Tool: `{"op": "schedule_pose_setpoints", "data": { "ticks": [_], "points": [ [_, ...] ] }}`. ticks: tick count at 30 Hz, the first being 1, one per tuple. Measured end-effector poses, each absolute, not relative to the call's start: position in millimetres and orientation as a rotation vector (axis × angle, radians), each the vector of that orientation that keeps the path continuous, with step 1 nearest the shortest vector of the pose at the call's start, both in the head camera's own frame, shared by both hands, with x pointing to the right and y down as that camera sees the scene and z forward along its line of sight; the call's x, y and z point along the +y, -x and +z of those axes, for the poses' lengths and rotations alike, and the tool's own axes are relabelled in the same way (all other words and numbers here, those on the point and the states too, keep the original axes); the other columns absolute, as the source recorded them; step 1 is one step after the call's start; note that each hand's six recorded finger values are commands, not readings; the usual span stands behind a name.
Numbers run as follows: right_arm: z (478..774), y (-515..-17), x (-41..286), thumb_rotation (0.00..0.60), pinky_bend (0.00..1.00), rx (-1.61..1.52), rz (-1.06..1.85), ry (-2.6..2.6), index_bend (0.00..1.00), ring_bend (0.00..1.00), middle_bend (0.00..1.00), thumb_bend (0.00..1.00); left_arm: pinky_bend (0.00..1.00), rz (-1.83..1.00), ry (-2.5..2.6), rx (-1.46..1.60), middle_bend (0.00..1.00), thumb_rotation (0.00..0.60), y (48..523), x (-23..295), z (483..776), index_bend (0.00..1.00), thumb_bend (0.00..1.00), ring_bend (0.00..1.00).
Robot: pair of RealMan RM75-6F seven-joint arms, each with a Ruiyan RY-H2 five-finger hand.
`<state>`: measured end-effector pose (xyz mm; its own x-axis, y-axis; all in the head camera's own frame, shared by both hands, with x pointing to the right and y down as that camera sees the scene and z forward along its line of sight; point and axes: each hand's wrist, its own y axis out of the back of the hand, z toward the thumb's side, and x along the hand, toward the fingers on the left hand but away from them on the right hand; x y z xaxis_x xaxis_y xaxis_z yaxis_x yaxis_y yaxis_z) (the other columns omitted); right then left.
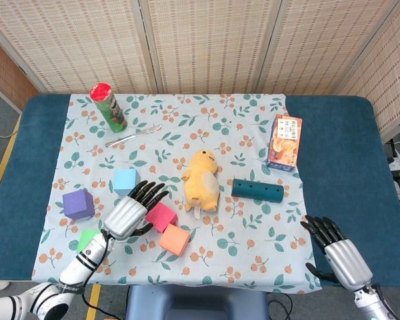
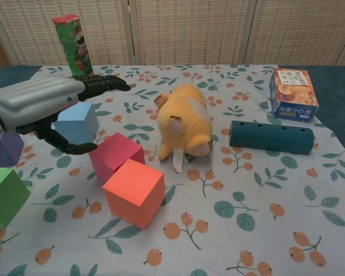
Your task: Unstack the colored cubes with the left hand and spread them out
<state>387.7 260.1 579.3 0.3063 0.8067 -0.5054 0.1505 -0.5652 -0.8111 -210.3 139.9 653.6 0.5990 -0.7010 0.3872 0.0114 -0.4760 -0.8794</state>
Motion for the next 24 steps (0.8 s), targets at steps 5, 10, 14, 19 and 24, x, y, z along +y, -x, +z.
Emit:
{"op": "schedule_pose_setpoints", "data": {
  "ticks": [5,10,14,19,24],
  "points": [
    [578.3,-387.3,261.1,0.600,0.00,-0.846,1.280,1.920,0.00,0.00,0.00,0.18,0.08,-0.974,1.861,0.627,0.00,0.600,234.4,132.1,639.3,0.00,0.34,0.00],
    [579.9,-387.2,262.0,0.600,0.00,-0.830,1.290,1.921,0.00,0.00,0.00,0.18,0.07,-0.980,1.832,0.734,0.00,0.600,276.1,141.7,618.3,0.00,0.35,0.00],
    [579.3,-386.0,263.4,0.600,0.00,-0.820,1.290,1.914,0.00,0.00,0.00,0.18,0.06,-1.007,1.817,0.893,0.00,0.600,327.5,163.1,604.9,0.00,0.36,0.00],
    [578.5,-384.9,265.9,0.600,0.00,-0.809,1.297,1.903,0.00,0.00,0.00,0.18,0.05,-1.133,1.797,1.007,0.00,0.600,402.7,201.3,602.7,0.00,0.36,0.00],
    [578.4,-383.4,268.9,0.600,0.00,-0.795,1.305,1.910,0.00,0.00,0.00,0.18,0.05,-1.226,1.800,1.001,0.00,0.600,426.0,209.5,603.7,0.00,0.36,0.00]
  ]
}}
